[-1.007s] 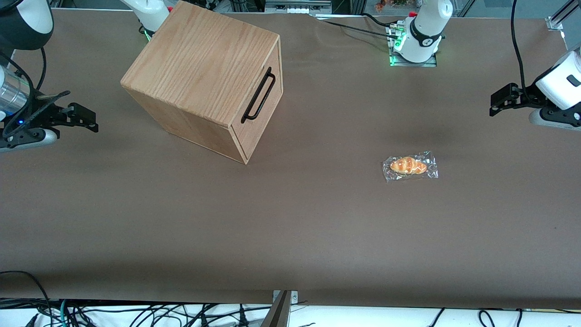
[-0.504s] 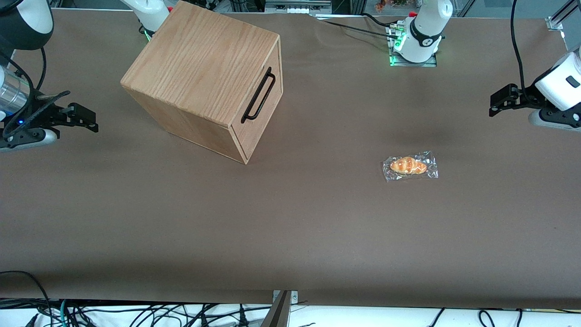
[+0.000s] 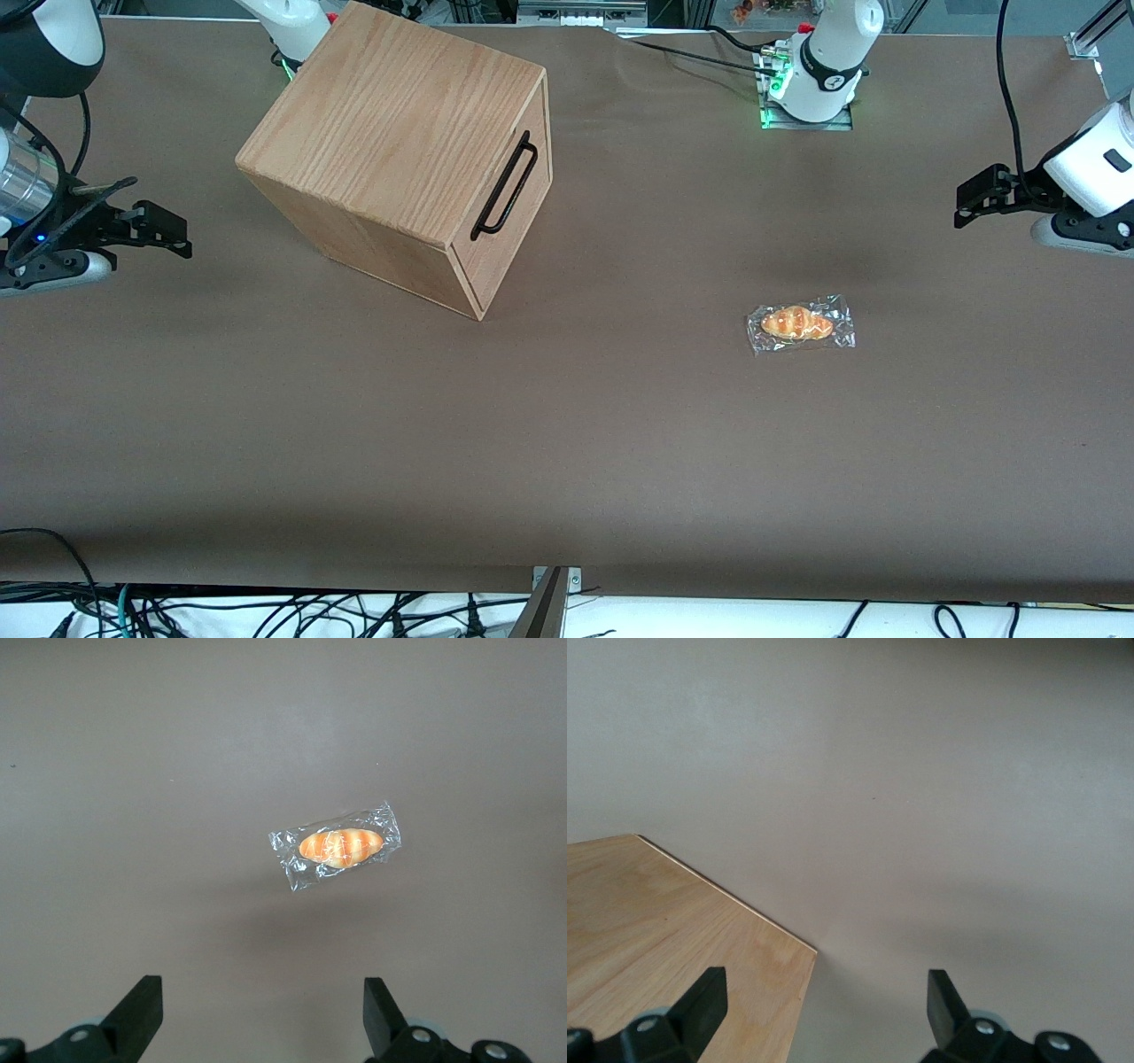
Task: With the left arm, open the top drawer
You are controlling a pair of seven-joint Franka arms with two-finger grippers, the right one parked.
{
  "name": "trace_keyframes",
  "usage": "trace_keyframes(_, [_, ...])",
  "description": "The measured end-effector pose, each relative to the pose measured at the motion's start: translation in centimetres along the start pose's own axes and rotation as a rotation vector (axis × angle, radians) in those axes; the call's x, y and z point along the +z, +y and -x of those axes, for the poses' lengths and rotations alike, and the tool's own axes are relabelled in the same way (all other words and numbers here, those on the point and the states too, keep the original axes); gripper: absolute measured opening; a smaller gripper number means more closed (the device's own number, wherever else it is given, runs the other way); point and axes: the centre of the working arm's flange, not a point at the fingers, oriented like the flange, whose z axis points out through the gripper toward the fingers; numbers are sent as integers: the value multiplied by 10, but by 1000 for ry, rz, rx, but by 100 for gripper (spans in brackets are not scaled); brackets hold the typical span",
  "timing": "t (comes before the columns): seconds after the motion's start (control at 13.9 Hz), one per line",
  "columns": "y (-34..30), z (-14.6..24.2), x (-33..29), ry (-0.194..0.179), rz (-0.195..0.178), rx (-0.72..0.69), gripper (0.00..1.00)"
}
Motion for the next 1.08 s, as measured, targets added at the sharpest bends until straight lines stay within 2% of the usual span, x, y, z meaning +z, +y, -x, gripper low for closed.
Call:
trace_keyframes(0.72, [1,-1,1,-1,0,-2,100])
trace_keyframes(0.94, [5,-5,7,-13,3,5,100])
trace_keyframes(1.01, [7,-7,12,-23,9,3,100])
trace_keyframes(1.08, [12,-12,19,-35,31,-6,100])
